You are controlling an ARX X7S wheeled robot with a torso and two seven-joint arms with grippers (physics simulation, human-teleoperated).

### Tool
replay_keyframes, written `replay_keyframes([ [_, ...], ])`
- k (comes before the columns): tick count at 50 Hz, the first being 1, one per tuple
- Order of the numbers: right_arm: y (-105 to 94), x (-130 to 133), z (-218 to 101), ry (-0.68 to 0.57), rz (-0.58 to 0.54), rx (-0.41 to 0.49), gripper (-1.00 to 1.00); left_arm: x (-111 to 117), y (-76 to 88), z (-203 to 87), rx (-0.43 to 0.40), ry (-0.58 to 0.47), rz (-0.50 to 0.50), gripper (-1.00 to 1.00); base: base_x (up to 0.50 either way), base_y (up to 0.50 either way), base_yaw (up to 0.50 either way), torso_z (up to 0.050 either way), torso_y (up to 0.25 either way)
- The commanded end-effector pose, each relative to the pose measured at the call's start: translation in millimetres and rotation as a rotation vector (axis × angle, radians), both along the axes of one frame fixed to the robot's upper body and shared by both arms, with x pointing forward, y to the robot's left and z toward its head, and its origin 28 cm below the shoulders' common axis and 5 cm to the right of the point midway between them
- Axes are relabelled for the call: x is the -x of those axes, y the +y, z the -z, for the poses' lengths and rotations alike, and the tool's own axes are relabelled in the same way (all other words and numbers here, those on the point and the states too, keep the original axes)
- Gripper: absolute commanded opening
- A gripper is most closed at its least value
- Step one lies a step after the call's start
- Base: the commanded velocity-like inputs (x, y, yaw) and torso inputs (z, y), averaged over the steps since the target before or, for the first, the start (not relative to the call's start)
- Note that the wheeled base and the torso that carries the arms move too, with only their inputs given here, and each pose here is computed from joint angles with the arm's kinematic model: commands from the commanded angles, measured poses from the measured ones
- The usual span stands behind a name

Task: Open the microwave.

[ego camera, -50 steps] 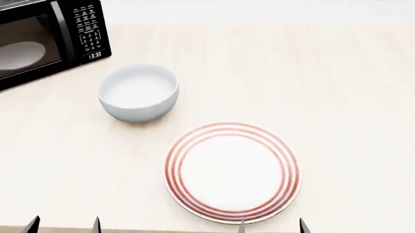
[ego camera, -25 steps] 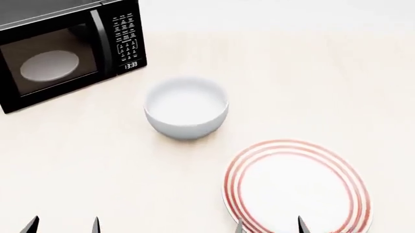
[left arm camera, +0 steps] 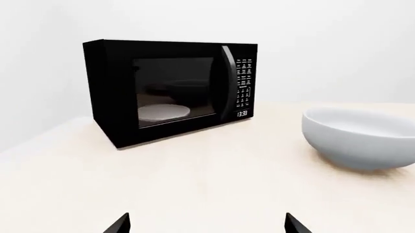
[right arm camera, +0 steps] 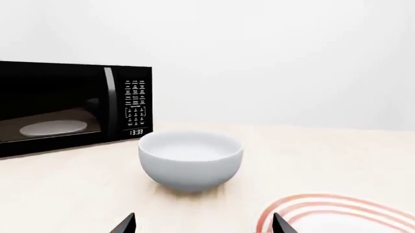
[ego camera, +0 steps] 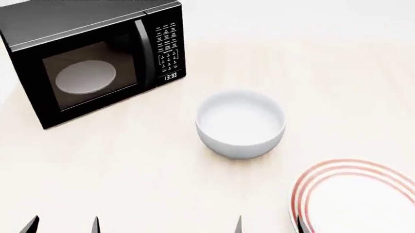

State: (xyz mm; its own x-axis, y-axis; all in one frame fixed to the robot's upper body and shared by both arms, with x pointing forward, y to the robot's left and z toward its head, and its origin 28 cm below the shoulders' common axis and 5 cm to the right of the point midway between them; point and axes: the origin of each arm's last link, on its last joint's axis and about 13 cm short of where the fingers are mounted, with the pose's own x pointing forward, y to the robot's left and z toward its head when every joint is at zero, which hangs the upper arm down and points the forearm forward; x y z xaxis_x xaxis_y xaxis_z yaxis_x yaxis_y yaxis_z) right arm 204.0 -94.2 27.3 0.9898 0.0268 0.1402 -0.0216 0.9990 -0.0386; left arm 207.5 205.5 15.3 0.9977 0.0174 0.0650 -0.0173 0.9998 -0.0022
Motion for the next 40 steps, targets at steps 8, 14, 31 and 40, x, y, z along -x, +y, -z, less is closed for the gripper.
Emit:
replay_keyframes([
  [8,-0.1,1.2,-1.0,-0.003,-0.005,-0.010,1.00,0.1,-0.3,-0.2,-0.005,0.003,0.000,1.00,0.22,0.36,0.00,0.000,0.000],
  [14,-0.2,1.7,-1.3,-0.004,-0.008,-0.014,1.00,0.2,-0.4,-0.1,-0.005,0.003,0.000,1.00,0.30,0.35,0.00,0.000,0.000],
  [31,-0.5,1.5,-1.7,-0.002,-0.014,-0.029,1.00,1.2,0.0,0.5,-0.004,0.004,0.000,1.00,0.39,0.30,0.00,0.000,0.000],
  [40,-0.7,1.6,-1.5,-0.002,-0.019,-0.038,1.00,1.1,-0.3,0.3,-0.004,0.006,0.000,1.00,0.45,0.17,0.00,0.000,0.000],
])
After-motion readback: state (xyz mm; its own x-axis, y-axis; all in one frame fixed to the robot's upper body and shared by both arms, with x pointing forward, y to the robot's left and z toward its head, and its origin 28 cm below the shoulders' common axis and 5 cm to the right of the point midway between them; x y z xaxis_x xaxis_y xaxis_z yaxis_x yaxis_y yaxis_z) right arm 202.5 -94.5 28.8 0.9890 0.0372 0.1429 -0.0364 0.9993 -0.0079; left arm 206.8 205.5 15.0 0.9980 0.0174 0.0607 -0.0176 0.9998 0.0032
